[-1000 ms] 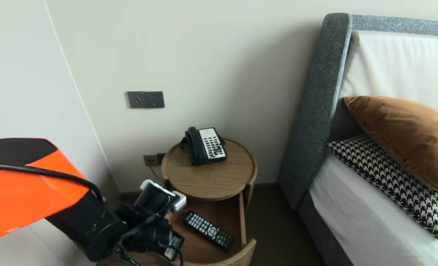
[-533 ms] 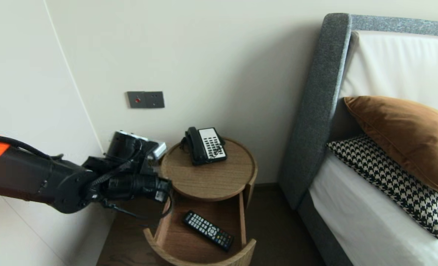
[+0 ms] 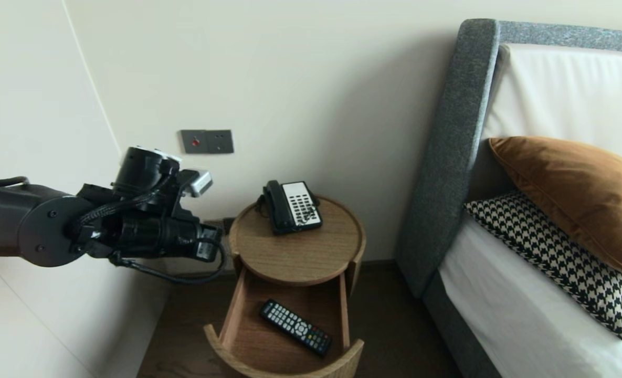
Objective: Take the remote control out of the drawer one by one and place them on the table
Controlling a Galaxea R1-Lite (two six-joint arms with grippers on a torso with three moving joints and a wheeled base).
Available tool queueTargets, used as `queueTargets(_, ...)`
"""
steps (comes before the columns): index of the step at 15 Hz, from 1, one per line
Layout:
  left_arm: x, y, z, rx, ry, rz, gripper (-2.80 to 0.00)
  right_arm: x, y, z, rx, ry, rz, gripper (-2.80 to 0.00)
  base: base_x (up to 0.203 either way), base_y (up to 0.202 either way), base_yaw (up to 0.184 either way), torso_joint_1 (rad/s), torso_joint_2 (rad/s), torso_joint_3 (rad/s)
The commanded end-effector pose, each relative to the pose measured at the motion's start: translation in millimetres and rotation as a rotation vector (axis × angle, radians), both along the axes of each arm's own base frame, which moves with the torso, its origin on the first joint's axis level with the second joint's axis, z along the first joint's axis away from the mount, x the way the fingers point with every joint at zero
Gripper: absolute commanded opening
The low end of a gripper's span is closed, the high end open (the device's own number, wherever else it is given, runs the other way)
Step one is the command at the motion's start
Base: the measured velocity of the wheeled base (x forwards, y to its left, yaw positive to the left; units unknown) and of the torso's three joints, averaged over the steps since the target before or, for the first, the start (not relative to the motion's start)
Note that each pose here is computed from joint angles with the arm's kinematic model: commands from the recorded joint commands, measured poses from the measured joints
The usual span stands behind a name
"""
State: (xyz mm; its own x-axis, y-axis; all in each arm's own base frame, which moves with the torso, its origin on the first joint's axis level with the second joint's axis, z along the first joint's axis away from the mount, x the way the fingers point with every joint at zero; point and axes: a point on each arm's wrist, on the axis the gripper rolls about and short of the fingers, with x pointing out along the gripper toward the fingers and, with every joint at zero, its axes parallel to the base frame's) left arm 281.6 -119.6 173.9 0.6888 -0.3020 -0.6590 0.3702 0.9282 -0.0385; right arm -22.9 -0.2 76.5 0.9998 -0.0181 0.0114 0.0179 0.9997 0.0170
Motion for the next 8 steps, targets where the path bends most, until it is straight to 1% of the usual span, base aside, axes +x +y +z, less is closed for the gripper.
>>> queueTargets(1, -8, 3, 6, 0.001, 0.014, 0.004, -2.8, 0, 0, -1, 0.0, -0.004, 0.0, -2.8, 0.0, 0.0, 0.0, 0.0, 0.0, 0.0)
queueTargets(2, -14, 6, 7, 0.008, 0.053, 0.008, -2.8, 0, 0, -1, 0.0, -0.004, 0.0, -2.8, 0.0, 0.0, 0.0, 0.0, 0.0, 0.0)
queueTargets(4, -19, 9, 8, 0.013, 0.099, 0.018, -2.8, 0, 0, -1, 0.0, -0.004, 0.0, -2.8, 0.0, 0.0, 0.0, 0.0, 0.0, 0.0)
queueTargets(6, -10, 18, 4, 0.025, 0.111, 0.045, -2.8, 0, 0, -1, 0.0, -0.004, 0.0, -2.8, 0.0, 0.0, 0.0, 0.0, 0.0, 0.0)
queueTargets(7, -6, 21, 0, 0.039, 0.123, 0.03, -2.8, 0, 0, -1, 0.0, -0.004, 0.0, -2.8, 0.0, 0.0, 0.0, 0.0, 0.0, 0.0)
queueTargets(8, -6, 21, -6, 0.053, 0.152, 0.015, -2.8, 0, 0, -1, 0.0, -0.004, 0.0, -2.8, 0.0, 0.0, 0.0, 0.0, 0.0, 0.0)
